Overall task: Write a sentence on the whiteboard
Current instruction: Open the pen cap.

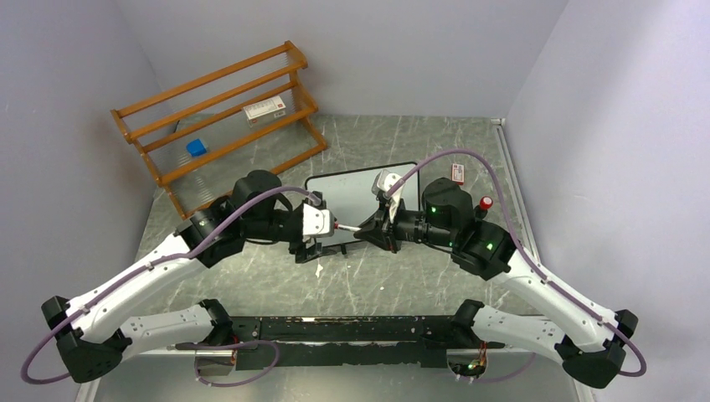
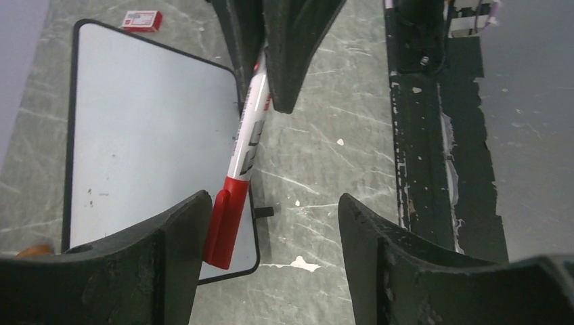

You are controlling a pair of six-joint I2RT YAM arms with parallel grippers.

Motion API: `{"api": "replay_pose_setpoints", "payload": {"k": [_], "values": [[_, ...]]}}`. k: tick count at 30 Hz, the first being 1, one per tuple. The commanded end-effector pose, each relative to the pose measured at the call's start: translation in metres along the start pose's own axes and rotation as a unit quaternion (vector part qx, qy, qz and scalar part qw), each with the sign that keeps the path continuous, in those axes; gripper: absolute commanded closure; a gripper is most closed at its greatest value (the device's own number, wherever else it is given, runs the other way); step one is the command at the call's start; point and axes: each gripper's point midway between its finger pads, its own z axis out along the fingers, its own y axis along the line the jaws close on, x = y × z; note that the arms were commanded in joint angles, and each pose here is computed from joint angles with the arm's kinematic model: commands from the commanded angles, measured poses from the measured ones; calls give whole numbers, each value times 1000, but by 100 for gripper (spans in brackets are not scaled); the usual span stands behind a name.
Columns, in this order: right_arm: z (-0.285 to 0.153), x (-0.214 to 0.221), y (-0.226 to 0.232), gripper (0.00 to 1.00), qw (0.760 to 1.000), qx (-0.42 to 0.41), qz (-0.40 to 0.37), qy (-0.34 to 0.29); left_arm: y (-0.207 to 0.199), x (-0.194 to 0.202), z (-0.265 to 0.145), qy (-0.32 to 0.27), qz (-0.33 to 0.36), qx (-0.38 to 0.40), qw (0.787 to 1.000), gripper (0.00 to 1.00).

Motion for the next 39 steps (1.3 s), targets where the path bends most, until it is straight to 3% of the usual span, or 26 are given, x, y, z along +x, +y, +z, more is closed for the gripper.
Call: {"api": "replay_pose_setpoints", "payload": {"k": [1,10,21,27,35,39], "values": [[-8,-6,5,100,999,-15,-26,-10,-7,-21,-5,-35,22,51,998,30],[-6,-4,4,100,999,-15,-36,-12,13,-16,-13,-59,-44,122,990,46],[0,-4,6,100,999,-23,-28,-20,7,-28,-11,-100,-56,147,983,48],[0,-6,6,100,999,-23,-26,-28,7,-20,-8,-83,-71,150,983,59],[1,-9,8,100,999,-27,-22,-38,10,-11,-5,-67,-79,138,985,58],[2,-9,6,100,999,-24,-22,-35,9,-12,-6,-67,-81,142,984,66]]}}
